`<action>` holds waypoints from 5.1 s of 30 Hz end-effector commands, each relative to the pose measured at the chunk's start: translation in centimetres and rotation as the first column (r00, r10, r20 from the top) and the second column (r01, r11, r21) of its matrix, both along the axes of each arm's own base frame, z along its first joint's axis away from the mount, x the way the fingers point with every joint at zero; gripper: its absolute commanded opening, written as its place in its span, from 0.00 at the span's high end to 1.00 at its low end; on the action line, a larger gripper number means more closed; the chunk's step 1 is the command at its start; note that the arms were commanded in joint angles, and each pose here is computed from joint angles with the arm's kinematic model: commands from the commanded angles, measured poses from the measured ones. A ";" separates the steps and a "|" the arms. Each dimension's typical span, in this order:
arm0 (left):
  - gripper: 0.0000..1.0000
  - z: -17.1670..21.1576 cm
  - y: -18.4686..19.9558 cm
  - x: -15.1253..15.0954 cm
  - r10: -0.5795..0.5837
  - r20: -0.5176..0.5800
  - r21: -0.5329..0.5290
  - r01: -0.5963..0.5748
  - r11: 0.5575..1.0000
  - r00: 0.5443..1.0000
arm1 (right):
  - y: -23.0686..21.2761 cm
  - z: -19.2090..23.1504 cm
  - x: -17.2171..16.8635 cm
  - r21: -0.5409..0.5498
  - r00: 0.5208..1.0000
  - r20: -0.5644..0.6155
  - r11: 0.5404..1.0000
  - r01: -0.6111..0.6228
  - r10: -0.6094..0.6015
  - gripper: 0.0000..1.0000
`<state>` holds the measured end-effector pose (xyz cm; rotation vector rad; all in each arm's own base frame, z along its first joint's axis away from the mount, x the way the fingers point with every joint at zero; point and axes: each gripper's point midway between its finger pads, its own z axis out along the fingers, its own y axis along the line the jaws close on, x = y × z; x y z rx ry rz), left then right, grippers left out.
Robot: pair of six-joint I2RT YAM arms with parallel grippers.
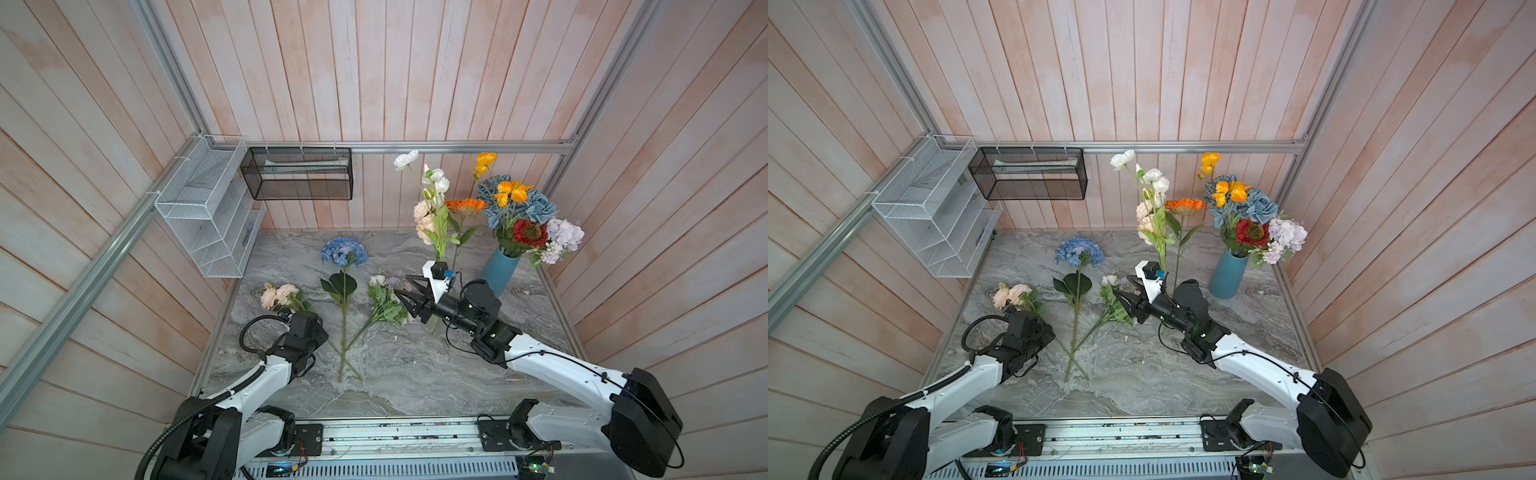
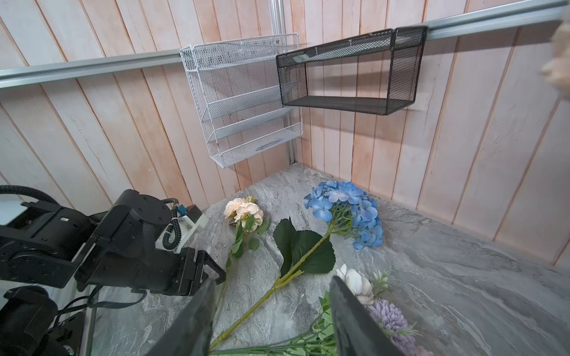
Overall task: Arrange the flowers into the vase
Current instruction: 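Grasp the peach rose stem with the left gripper while the right approaches, then lift the peach rose upright with the left gripper while the right grasps its stem, then carry the peach rose to the glass vase with the right gripper while the left withdraws, then lower the peach rose stem into the clear glass vase with the right gripper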
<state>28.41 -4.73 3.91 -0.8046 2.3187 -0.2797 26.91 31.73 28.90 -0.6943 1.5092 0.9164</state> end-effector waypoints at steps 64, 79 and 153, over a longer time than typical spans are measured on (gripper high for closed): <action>1.00 28.7 -10.2 2.2 -0.362 0.829 0.241 0.311 0.919 0.426 | 13.6 -2.5 -3.7 0.075 0.870 -0.215 0.895 -0.439 0.445 0.34; 1.00 28.2 -11.2 1.2 -0.352 0.841 0.195 0.375 0.906 0.411 | 13.8 -2.9 -2.8 0.082 0.883 -0.224 0.911 -0.405 0.413 0.97; 0.00 13.7 -4.9 5.7 -0.074 0.560 -0.111 0.163 0.980 0.825 | -14.5 3.2 4.8 0.195 0.900 0.045 0.887 0.419 -0.435 1.00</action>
